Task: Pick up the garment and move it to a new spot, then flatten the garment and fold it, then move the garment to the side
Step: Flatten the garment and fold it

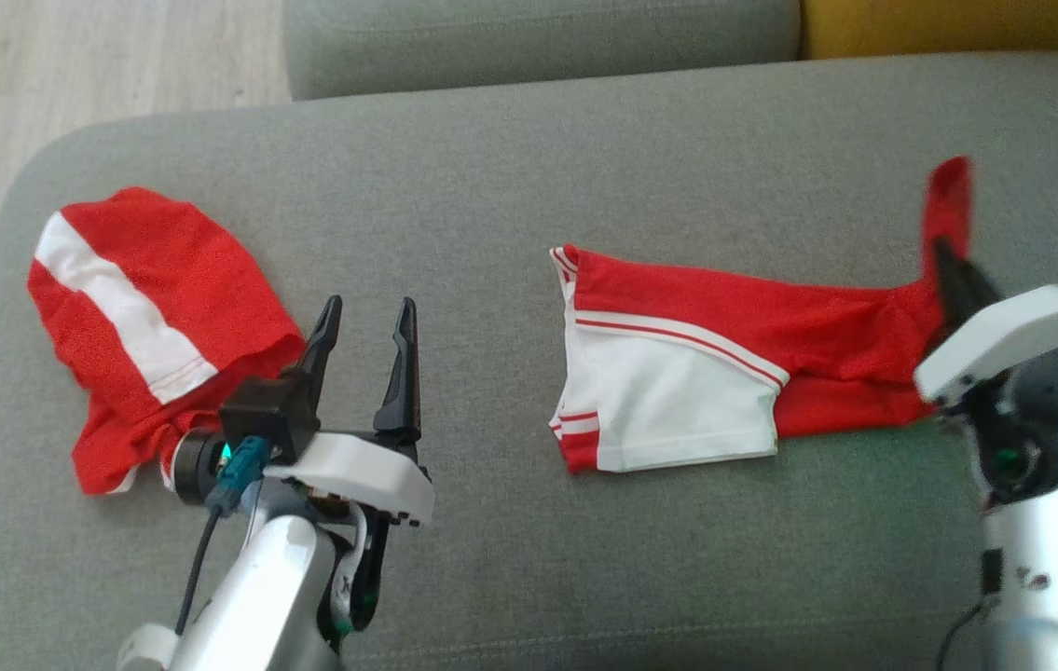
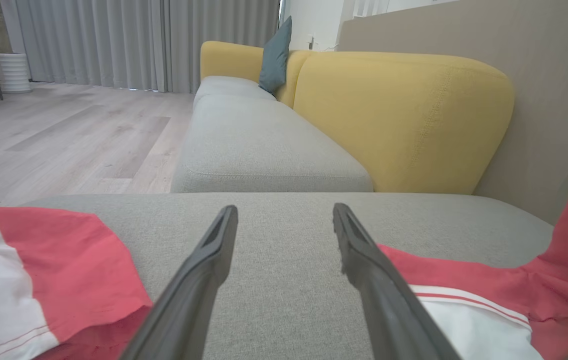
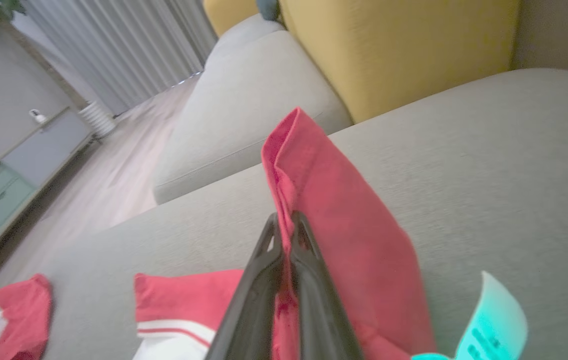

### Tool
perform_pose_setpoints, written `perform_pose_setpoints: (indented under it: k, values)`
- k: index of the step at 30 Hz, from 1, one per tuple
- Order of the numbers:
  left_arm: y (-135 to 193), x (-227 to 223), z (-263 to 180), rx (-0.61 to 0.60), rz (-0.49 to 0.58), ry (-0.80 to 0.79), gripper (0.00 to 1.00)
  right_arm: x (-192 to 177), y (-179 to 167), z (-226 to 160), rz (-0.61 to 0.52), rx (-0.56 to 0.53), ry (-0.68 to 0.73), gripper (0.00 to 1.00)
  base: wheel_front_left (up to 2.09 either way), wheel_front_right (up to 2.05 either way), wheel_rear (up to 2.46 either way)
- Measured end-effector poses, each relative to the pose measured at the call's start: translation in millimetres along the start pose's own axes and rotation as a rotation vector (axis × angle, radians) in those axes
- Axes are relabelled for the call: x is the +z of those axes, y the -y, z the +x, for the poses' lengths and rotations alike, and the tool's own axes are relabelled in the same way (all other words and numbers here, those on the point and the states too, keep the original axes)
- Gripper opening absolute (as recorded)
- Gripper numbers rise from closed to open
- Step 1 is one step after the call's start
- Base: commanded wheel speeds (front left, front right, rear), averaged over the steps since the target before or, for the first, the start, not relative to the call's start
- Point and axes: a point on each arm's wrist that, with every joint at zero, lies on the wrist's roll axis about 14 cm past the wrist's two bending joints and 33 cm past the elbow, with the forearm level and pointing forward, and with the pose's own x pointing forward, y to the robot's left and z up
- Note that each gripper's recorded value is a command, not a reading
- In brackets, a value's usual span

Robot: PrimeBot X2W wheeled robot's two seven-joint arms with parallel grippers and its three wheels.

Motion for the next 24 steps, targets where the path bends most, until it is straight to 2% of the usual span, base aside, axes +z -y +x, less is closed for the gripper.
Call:
perform_pose_setpoints:
  k: [8,16,24]
  values:
    - [-2,6,-12,0.019,0.002,0.013,1.00,-37,-63,-9,0.037,0.201,-0.064,0.00,0.00,0.00,0.00]
    - [-9,1,-16,0.042,-0.003,-0.002,1.00,-72,-96,-1,0.100,0.293,-0.117,0.00,0.00,0.00,0.00]
    - [-21,-9,-19,0.079,-0.009,-0.029,1.00,-105,-133,14,0.110,0.374,-0.187,0.00,0.00,0.00,0.00]
